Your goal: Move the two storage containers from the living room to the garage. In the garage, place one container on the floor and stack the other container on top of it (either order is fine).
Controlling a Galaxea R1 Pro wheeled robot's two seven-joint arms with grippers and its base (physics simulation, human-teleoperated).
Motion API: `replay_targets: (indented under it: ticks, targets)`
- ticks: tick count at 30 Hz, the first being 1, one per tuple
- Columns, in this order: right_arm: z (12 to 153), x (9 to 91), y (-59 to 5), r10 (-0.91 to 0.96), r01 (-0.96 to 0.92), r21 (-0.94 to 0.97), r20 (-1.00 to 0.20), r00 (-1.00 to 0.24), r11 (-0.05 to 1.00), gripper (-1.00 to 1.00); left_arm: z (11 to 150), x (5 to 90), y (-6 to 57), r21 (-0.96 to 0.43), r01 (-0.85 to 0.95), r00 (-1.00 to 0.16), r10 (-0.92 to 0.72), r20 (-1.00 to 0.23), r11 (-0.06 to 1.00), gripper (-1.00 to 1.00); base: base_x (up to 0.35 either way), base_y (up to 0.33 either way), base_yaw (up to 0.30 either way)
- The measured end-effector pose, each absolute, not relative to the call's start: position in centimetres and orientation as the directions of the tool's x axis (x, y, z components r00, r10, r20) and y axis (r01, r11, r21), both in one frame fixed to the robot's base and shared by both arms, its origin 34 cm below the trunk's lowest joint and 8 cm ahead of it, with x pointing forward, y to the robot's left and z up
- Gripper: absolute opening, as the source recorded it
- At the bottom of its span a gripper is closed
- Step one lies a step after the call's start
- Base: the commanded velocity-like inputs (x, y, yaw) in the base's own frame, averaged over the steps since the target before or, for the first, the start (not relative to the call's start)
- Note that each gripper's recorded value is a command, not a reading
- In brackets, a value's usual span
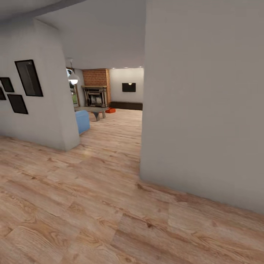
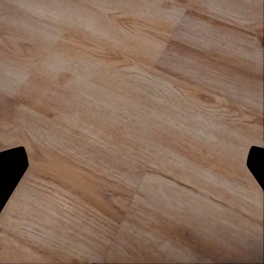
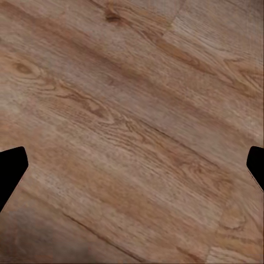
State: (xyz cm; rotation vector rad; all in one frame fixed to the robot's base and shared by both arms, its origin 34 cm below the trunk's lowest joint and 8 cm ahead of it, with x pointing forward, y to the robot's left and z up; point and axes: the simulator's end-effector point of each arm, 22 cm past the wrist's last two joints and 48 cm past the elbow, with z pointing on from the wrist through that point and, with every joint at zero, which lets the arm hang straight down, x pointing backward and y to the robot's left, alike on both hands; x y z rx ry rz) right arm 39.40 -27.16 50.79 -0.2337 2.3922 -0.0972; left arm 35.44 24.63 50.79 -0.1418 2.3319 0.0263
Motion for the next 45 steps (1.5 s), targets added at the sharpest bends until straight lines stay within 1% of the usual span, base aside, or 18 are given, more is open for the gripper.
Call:
replay_targets:
  ticks: [45]
  targets:
    - [50.81, 39.41, -27.14, -0.197, -0.142, -0.136, -0.662, -0.723, 0.98, 1.0, 50.79, 35.44, 24.64, -0.025, -0.111, -0.687, -0.095, -0.721, 0.994, 1.0, 0.331, 0.0, 0.241]
